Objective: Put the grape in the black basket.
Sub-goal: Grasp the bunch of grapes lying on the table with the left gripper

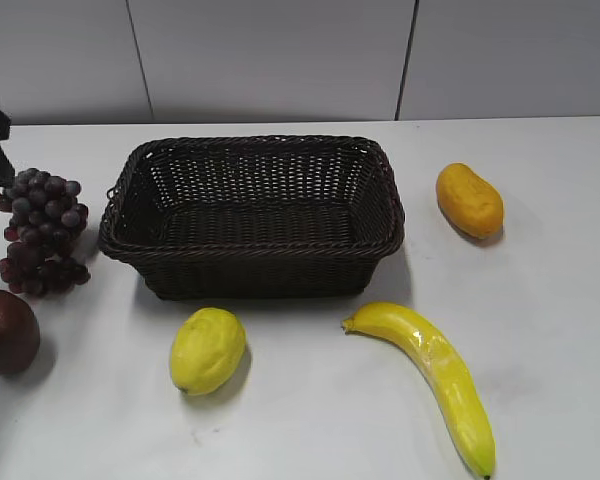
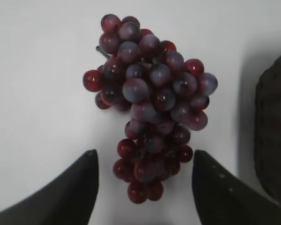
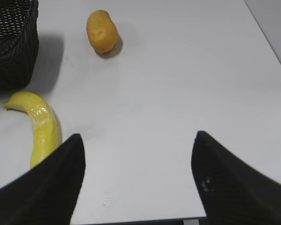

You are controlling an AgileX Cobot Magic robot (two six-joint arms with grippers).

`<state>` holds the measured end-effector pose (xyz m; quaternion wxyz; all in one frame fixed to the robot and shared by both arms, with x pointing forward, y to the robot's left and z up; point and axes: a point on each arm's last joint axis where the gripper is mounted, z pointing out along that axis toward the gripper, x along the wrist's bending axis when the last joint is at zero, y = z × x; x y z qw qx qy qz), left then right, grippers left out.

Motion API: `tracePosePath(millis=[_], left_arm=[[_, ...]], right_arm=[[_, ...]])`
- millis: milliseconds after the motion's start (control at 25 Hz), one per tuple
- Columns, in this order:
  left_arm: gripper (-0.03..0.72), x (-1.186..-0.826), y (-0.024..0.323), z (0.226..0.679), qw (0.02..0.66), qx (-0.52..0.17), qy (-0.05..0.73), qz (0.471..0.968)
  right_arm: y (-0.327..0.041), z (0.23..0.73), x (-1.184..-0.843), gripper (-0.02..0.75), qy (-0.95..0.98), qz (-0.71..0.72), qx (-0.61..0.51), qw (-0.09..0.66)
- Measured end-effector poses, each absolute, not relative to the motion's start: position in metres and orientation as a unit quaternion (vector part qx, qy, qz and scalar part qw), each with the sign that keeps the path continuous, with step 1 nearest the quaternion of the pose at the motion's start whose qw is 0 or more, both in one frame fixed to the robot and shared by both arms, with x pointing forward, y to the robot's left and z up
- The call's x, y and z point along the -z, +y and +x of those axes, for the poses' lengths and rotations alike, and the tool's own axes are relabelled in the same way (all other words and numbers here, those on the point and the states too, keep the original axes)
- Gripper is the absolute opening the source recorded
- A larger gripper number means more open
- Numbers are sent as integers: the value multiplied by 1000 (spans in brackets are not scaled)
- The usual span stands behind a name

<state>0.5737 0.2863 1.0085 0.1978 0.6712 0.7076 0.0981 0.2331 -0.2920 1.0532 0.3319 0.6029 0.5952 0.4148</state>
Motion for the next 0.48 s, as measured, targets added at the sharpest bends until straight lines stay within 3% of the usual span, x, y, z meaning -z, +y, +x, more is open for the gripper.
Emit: tracePosePath(millis=[480], left_arm=[[612,-943,283,632,183,-62,730,656]], right_arm=[[-292,233,-1053,538,595,603,-415,332]])
